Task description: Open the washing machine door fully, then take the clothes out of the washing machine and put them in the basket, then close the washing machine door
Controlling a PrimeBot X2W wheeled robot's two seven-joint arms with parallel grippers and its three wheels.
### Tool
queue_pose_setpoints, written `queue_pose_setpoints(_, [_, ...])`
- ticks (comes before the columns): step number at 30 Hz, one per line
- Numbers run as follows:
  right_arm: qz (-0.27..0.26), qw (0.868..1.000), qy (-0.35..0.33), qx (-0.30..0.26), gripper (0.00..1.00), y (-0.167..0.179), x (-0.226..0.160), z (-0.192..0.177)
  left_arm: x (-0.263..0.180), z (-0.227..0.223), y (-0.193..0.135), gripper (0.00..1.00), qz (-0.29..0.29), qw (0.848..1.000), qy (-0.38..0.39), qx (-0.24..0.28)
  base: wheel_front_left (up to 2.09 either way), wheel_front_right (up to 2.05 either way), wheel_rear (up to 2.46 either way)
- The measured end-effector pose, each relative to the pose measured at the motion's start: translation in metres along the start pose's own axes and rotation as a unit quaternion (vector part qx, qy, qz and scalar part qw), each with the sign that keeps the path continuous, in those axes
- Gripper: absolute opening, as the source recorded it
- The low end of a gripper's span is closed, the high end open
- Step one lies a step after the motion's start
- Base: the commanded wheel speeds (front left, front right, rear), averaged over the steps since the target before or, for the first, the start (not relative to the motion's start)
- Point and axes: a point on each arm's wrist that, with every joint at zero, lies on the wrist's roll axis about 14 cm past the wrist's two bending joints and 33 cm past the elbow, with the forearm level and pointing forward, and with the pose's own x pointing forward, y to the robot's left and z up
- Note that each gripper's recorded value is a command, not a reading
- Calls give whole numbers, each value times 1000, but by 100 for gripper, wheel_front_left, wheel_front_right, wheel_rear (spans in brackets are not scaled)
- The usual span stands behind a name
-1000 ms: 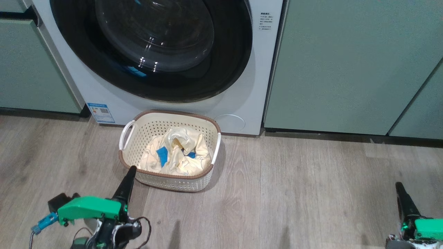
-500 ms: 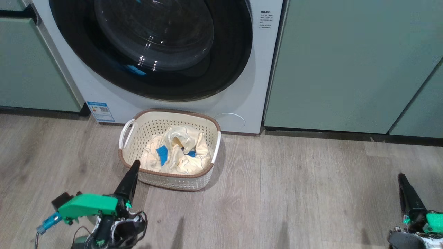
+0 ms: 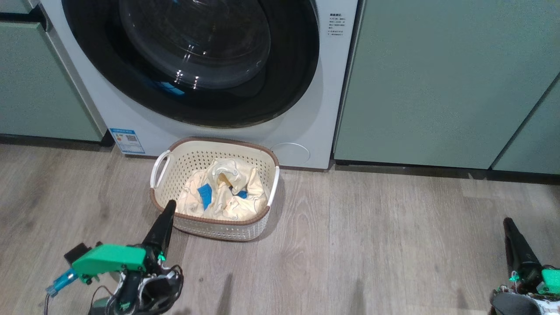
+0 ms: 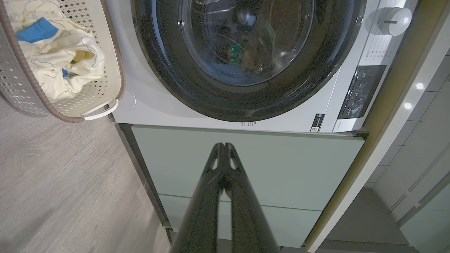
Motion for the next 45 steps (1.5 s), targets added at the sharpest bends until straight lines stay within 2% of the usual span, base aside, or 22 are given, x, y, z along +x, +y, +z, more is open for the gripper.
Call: queue_pose_setpoints(45, [0, 1000, 0, 0, 0, 0, 0, 0, 0, 0, 0, 0, 0, 1000, 0, 0, 0, 0, 0])
